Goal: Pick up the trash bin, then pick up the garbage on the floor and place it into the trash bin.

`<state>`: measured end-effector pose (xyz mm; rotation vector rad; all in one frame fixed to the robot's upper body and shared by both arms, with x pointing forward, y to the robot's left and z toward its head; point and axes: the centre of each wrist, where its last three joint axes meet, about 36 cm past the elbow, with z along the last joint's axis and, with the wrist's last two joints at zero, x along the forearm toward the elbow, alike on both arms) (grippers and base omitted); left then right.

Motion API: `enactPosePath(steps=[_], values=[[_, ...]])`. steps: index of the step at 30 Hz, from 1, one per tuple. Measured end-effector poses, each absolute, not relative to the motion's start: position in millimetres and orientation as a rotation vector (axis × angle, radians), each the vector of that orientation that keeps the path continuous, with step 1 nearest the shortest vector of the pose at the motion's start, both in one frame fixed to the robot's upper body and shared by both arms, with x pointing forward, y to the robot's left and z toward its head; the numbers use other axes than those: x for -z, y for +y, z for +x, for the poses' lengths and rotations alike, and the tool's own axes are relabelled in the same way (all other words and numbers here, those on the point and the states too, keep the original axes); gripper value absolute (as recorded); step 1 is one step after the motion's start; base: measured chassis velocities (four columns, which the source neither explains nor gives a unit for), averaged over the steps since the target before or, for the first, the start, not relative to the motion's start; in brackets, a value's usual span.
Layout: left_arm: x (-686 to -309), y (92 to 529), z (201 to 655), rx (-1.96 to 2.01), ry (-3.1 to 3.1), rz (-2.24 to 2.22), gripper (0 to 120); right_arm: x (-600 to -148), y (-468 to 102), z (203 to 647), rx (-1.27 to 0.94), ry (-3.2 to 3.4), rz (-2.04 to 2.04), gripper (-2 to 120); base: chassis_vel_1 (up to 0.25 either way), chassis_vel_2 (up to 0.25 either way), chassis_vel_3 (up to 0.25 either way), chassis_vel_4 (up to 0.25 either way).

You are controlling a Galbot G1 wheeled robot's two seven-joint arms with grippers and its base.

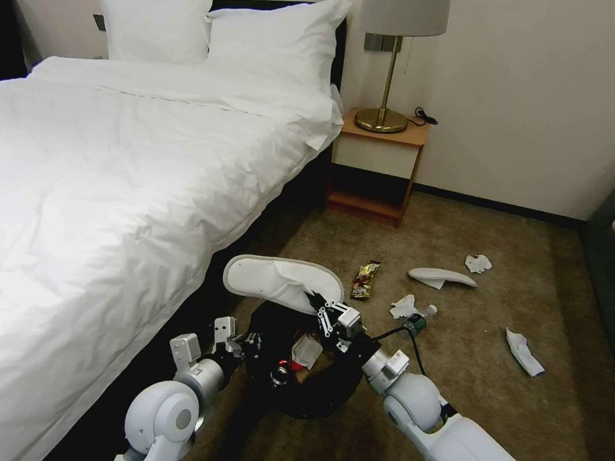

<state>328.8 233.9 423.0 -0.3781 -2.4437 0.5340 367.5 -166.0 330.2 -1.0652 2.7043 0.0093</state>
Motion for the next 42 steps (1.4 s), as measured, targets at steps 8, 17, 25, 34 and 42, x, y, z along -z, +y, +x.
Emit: enactPosePath(steps=[8,17,25,34,42], values=[[-422.1,235.3,331.5,-0.522,-2.455,-0.352,2,-329.1,-155.7,358.7,-0.009,2.697,-1.093,0,0.000,0.000,0.000,0.000],[-419.8,243.4,336.7,-0.519,-2.471,-0.316,2,-324.0,-148.8,344.8,-0.009,2.701,-1.132,0,0.000,0.000,0.000,0.000],[-416.3,247.2,341.1,-0.511,-2.484,-0.285,2,-329.8,-164.4,342.8,0.034,2.703,-1.133,0,0.000,0.000,0.000,0.000],[-417.9,248.1,342.3,-0.513,-2.494,-0.277,2,-322.0,-165.0,337.8,0.028,2.724,-1.129,0,0.000,0.000,0.000,0.000],[-419.8,249.8,340.1,-0.515,-2.501,-0.268,2,-314.5,-162.6,338.3,0.022,2.732,-1.131,0,0.000,0.000,0.000,0.000]])
